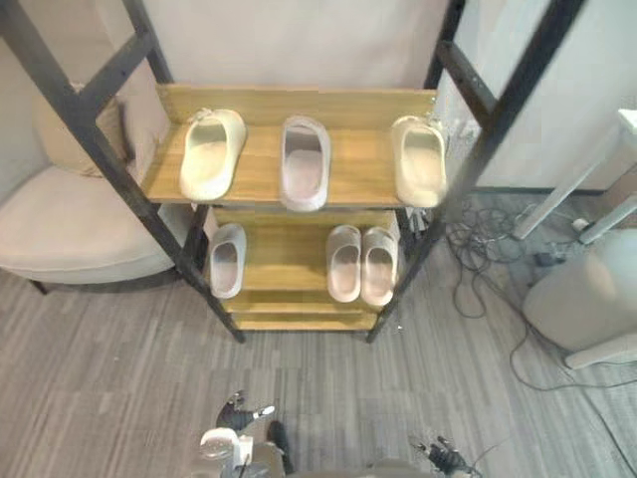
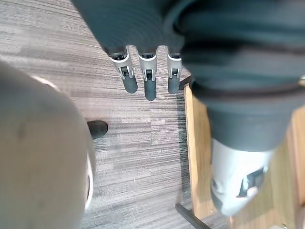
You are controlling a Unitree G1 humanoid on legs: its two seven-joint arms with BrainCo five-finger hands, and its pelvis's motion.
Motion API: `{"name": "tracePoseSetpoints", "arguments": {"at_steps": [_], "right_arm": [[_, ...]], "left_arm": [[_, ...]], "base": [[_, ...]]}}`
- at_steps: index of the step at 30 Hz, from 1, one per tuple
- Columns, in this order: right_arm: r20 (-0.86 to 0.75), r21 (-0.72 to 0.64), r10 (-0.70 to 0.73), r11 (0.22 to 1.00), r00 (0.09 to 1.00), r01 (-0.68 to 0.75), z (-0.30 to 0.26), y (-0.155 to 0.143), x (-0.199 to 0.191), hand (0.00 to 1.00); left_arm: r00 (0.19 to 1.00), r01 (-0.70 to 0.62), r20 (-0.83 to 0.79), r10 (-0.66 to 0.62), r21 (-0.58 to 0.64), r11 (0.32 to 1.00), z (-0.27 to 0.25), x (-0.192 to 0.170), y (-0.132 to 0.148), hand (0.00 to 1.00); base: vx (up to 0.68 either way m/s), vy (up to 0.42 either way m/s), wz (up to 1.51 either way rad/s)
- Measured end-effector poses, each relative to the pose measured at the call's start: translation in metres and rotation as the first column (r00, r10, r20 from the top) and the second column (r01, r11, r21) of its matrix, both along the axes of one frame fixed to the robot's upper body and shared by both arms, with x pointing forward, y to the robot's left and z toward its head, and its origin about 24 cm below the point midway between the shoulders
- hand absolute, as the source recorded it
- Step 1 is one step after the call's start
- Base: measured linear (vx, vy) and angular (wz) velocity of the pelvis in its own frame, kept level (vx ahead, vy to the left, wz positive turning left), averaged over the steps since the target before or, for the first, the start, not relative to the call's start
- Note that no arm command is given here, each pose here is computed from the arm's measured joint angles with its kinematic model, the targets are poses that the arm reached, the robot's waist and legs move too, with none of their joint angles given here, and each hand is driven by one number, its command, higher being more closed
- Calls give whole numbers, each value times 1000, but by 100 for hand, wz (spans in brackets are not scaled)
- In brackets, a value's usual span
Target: Organize the slippers on the shoe rack
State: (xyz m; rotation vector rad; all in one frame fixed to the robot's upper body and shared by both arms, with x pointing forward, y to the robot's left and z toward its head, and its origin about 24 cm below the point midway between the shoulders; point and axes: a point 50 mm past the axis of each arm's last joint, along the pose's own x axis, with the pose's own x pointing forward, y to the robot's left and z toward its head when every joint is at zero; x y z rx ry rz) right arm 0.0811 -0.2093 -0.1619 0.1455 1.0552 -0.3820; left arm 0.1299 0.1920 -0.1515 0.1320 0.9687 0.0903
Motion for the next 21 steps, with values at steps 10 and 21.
{"name": "tracePoseSetpoints", "arguments": {"at_steps": [10, 21], "right_arm": [[-3, -12, 2, 1000, 1000, -2, 1, -5, -1, 0], [-21, -34, -13, 999, 1000, 13, 0, -12, -7, 0]], "left_arm": [[998, 48, -36, -47, 5, 999, -4, -8, -5, 0], [995, 79, -56, -80, -24, 997, -7, -14, -17, 0]], "base": [[212, 23, 20], [74, -75, -5]]}}
